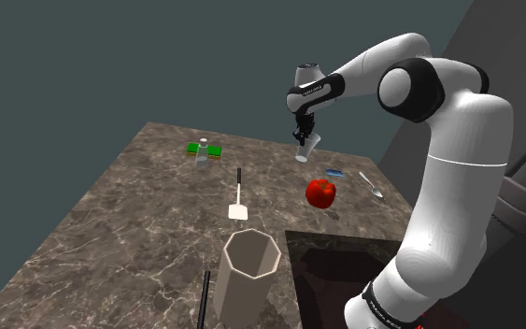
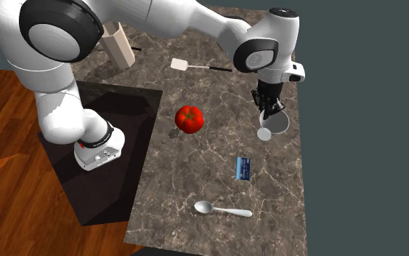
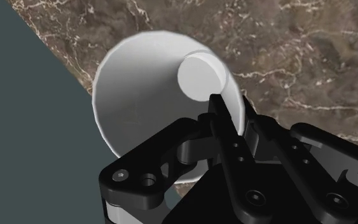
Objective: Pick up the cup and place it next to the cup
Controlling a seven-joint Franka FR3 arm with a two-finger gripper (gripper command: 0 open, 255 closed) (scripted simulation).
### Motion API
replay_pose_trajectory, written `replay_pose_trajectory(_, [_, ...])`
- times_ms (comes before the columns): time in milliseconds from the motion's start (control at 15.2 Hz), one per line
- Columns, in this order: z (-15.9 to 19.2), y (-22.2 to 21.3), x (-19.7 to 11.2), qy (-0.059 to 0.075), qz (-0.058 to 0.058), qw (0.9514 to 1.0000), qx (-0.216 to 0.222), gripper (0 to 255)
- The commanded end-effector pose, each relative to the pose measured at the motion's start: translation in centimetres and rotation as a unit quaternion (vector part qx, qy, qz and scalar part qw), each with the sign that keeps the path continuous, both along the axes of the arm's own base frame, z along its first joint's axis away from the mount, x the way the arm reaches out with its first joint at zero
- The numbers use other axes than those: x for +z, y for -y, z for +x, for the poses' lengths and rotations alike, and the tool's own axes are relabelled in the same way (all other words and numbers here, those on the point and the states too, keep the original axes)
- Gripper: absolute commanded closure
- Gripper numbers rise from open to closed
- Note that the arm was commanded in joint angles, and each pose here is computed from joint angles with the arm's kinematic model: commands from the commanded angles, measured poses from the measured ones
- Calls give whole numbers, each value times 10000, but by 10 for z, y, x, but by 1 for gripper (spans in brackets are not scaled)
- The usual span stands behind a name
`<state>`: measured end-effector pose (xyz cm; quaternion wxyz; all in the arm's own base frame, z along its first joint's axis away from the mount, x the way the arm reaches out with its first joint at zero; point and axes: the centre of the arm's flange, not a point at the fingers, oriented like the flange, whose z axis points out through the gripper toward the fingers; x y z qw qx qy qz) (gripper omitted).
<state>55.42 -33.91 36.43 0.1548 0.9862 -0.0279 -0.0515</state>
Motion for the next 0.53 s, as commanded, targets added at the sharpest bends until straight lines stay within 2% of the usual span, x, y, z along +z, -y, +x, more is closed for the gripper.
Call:
replay_pose_trajectory(0, [0,0,5,0,0,10000,-1,255])
replay_pose_trajectory(462, [0,0,42,0,0,10000,-1,255])
